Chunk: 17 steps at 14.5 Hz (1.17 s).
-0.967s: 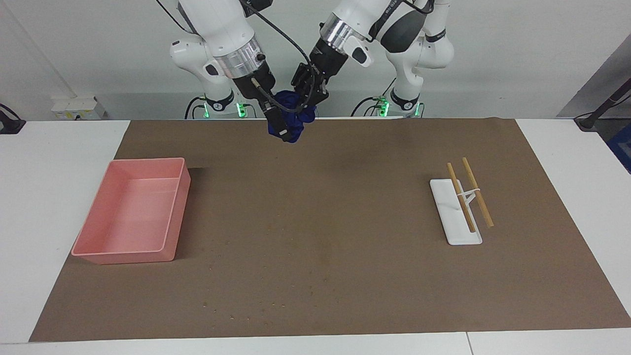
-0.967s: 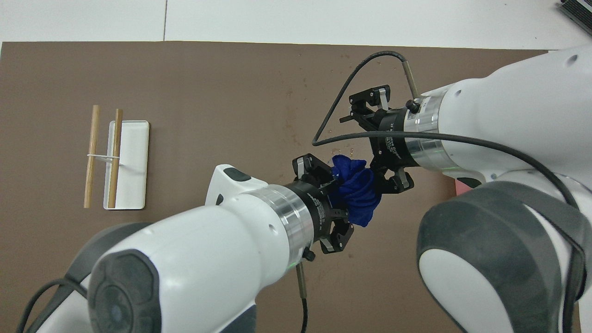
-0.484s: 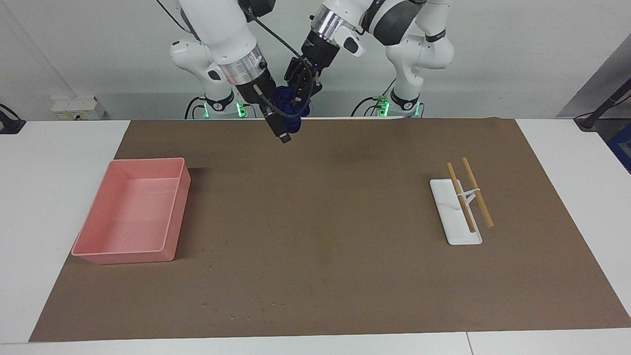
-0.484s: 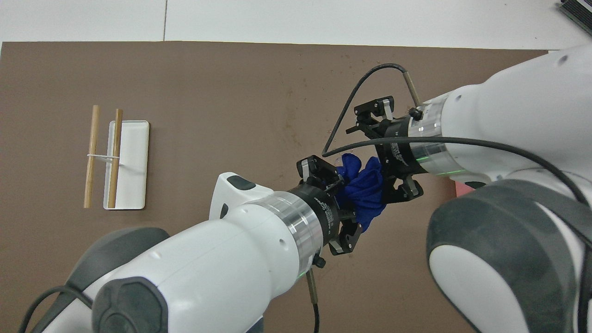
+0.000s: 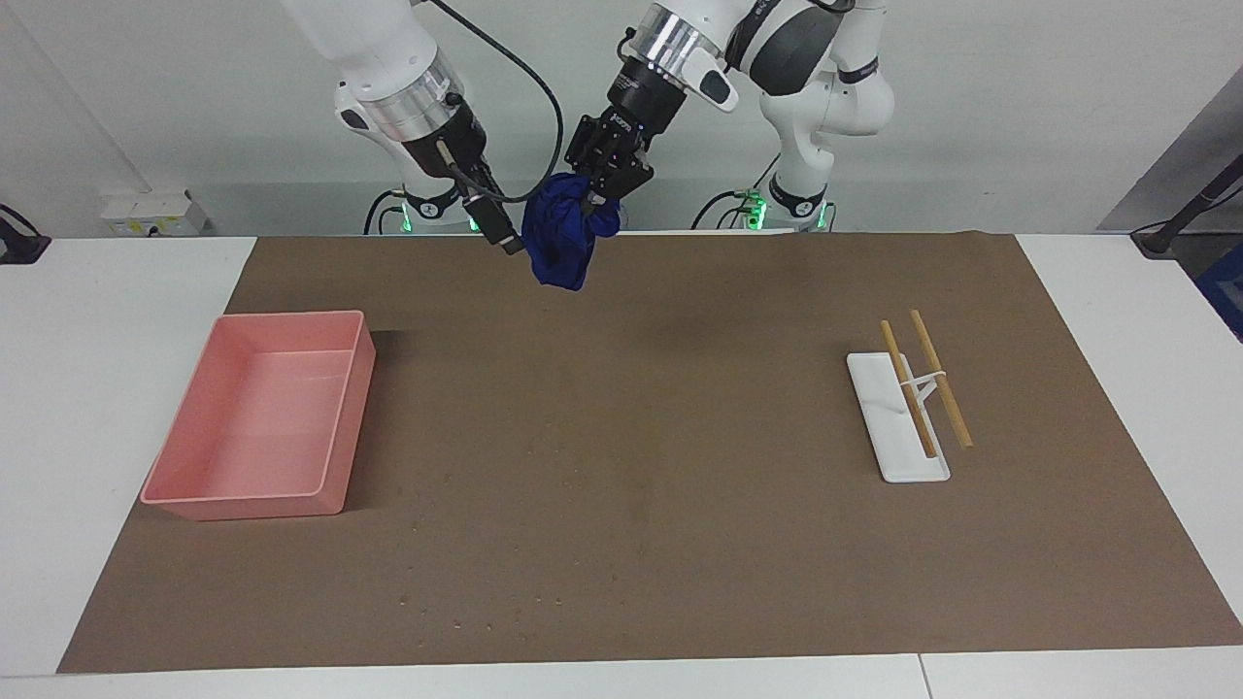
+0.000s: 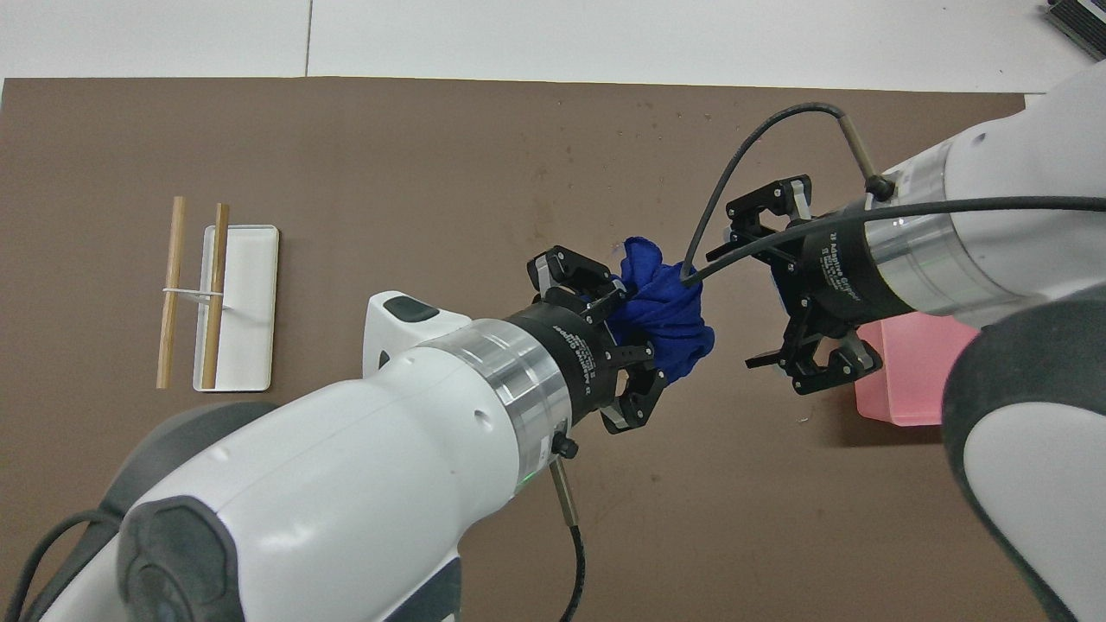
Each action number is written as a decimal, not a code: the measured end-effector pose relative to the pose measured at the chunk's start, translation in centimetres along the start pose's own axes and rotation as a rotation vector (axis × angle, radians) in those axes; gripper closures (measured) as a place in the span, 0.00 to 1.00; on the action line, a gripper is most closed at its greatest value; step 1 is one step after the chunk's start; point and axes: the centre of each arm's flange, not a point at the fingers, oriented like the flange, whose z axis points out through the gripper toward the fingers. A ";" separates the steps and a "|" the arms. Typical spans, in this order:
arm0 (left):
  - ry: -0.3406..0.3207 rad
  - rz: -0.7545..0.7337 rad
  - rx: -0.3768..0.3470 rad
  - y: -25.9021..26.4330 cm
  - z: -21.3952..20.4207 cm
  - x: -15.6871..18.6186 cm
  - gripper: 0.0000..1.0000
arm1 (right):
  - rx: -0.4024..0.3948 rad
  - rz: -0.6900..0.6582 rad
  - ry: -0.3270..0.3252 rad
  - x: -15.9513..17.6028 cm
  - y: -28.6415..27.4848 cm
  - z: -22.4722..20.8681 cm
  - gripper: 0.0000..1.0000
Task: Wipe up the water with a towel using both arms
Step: 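Carry the cloth with the left gripper while the right gripper approaches it, then grasp the blue cloth with the right gripper beside the left gripper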
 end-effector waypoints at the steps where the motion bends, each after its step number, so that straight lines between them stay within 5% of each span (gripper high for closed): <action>1: -0.001 -0.003 -0.002 0.2 0.1 0.1 0.80 | -0.008 -0.003 -0.010 -0.3 -0.1 0.4 0.03; 11: -0.006 -0.008 -0.005 0.3 0.1 0.0 0.80 | 0.079 0.057 -0.084 -3.8 -1.5 3.0 0.05; 17: -0.008 -0.012 -0.010 0.5 0.0 0.1 0.80 | 0.087 -0.004 -0.091 -4.1 -1.5 3.2 0.64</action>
